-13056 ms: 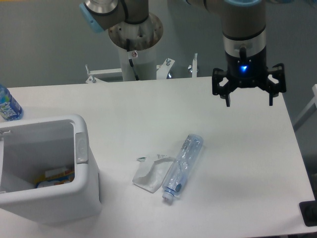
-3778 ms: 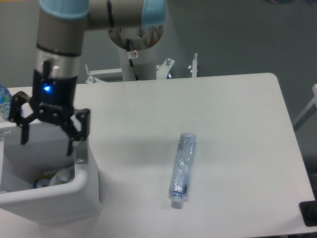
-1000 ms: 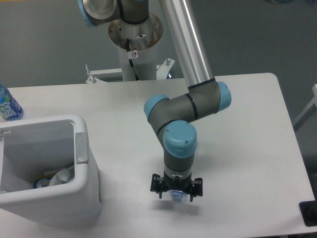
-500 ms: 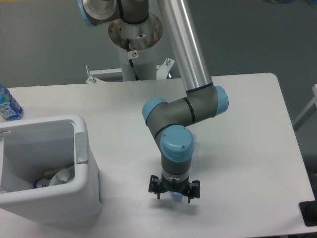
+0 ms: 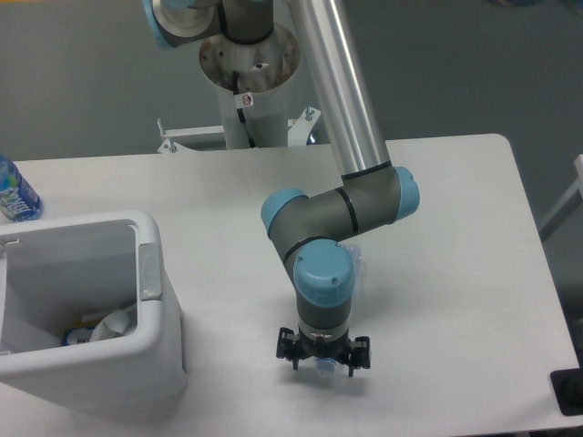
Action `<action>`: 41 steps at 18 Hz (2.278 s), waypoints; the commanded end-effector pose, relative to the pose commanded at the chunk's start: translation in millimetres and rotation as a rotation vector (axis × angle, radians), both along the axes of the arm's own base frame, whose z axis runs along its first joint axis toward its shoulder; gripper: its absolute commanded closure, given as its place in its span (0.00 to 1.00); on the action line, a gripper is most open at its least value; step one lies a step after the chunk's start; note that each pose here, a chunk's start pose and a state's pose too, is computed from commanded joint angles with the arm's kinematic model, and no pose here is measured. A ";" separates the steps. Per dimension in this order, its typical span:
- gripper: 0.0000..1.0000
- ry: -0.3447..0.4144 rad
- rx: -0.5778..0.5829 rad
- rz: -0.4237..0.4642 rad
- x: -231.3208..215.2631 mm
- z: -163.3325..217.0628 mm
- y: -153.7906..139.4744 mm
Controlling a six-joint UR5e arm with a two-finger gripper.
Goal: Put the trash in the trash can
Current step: 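Lower the gripper around the bottle's capped end and close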
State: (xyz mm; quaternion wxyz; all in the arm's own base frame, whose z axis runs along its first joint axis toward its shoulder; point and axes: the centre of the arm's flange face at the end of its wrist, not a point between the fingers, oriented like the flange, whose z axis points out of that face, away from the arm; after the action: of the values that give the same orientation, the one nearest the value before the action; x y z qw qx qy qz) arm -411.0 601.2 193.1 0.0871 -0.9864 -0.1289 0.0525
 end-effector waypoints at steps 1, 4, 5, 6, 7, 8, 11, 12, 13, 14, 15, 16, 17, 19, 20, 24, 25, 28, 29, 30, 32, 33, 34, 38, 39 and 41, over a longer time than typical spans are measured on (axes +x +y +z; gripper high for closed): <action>0.14 0.000 0.000 0.001 0.0 0.0 0.0; 0.30 0.002 -0.004 0.004 0.0 -0.7 -0.6; 0.32 0.004 -0.004 0.004 -0.1 0.4 -0.8; 0.33 0.004 -0.004 0.004 -0.1 0.4 -0.8; 0.33 0.004 -0.004 0.003 0.8 0.4 -0.2; 0.33 0.004 -0.004 0.004 -0.1 0.4 -0.8; 0.34 0.003 -0.005 0.004 0.2 -0.3 -1.1; 0.36 0.002 -0.006 0.004 0.6 -0.9 -1.4; 0.38 0.005 -0.011 0.004 1.7 -1.2 -1.9; 0.41 0.005 -0.011 0.005 1.2 -0.8 -2.9; 0.42 0.005 -0.011 0.004 2.1 -0.8 -2.3; 0.43 0.005 -0.012 0.002 2.1 -0.8 -2.3; 0.45 0.006 -0.010 0.002 2.1 0.3 -2.3; 0.45 0.011 -0.016 0.004 1.9 0.7 -3.2; 0.45 0.011 -0.016 0.004 1.9 0.7 -3.2; 0.51 0.013 -0.020 0.008 1.7 0.5 -3.6; 0.54 0.013 -0.020 0.008 1.7 0.5 -3.6; 0.55 0.014 -0.019 0.008 1.7 1.6 -3.6; 0.57 0.014 -0.019 0.008 1.7 1.6 -3.6; 0.57 0.014 -0.019 0.008 1.7 1.6 -3.6; 0.58 0.019 -0.024 0.009 1.2 1.6 -4.2; 0.60 0.028 -0.032 0.013 0.3 1.6 -5.0; 0.60 0.029 -0.033 0.014 0.2 1.6 -5.1; 0.62 0.033 -0.033 0.013 -0.3 3.4 -5.1; 0.62 0.037 -0.030 0.013 -0.5 6.3 -4.8; 0.62 0.043 -0.021 0.016 -0.1 13.9 -5.0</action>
State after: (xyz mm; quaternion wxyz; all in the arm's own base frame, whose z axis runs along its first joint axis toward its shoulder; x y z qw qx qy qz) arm -411.1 596.2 207.0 0.0790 -0.9849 -0.1343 0.0756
